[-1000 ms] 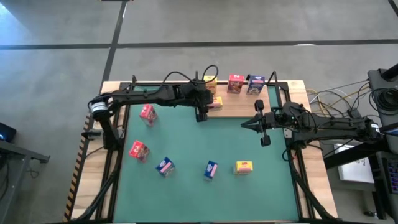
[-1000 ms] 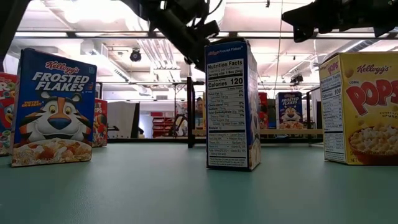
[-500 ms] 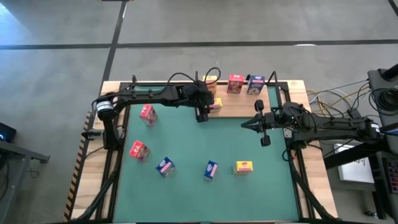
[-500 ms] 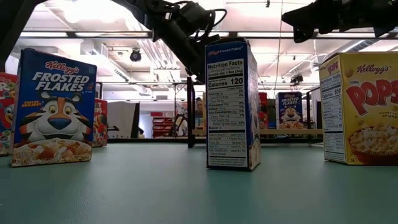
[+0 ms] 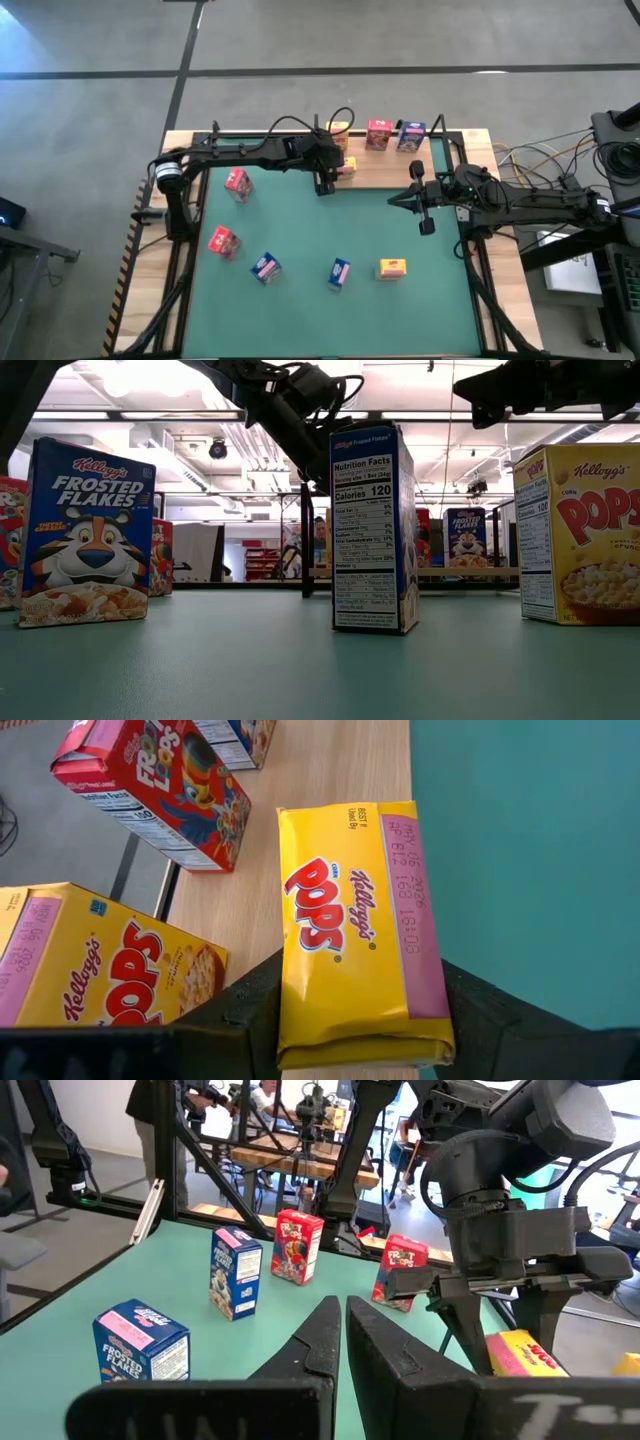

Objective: Stack cereal on shelf
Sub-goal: Put the left yellow cereal box on the shelf aligned with the other yellow cereal box

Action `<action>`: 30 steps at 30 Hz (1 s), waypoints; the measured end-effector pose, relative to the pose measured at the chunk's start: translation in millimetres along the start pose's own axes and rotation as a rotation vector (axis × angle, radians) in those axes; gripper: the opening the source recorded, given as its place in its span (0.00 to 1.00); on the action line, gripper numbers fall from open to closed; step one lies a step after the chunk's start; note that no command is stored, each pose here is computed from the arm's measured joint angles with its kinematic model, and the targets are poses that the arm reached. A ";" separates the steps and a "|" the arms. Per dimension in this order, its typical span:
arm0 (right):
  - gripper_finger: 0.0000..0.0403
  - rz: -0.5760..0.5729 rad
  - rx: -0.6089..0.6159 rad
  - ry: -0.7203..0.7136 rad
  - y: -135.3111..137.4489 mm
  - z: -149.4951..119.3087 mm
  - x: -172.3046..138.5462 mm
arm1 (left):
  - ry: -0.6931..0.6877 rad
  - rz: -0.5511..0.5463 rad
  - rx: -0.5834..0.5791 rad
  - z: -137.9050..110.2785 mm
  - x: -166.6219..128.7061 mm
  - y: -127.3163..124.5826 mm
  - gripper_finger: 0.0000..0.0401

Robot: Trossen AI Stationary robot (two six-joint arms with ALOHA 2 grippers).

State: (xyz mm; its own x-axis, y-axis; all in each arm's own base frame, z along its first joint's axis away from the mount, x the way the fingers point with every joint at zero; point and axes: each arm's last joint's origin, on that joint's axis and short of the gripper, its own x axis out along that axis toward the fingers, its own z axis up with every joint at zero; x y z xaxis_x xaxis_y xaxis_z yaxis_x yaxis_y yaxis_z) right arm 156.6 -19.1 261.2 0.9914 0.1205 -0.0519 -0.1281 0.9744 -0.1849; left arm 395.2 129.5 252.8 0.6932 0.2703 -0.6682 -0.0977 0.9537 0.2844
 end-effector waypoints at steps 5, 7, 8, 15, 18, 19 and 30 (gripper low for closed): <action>0.03 0.000 0.000 0.000 0.0 0.0 0.0 | -0.001 0.005 -0.003 -0.6 0.1 2.3 0.47; 0.03 0.000 0.000 0.000 0.0 0.0 0.0 | -0.002 0.010 -0.004 -0.5 0.1 2.7 0.50; 0.03 0.000 0.000 0.000 0.0 0.0 0.0 | 0.001 0.019 -0.004 -0.5 0.2 3.0 0.51; 0.03 0.000 0.000 0.000 0.0 0.0 0.0 | 0.011 0.050 -0.004 -0.9 0.2 4.2 0.59; 0.03 0.000 0.001 0.001 0.0 -0.1 0.0 | 0.006 0.050 -0.004 0.2 -1.9 4.2 0.60; 0.03 0.000 0.001 0.001 0.0 -0.1 0.0 | 0.002 0.051 -0.004 1.1 -3.9 4.3 0.60; 0.03 -0.024 0.031 0.003 -0.8 0.0 0.0 | -0.079 0.059 -0.001 18.9 -49.5 1.7 0.60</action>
State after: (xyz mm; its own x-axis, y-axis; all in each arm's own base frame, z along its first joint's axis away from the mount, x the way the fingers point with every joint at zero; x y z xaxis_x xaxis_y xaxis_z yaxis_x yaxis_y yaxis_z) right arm 156.6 -19.8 261.3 0.9940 0.0969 -0.0506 -0.1036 0.9824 -0.1553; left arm 374.3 115.2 299.3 0.7406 0.3145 -0.5938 -0.1404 0.9366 0.3209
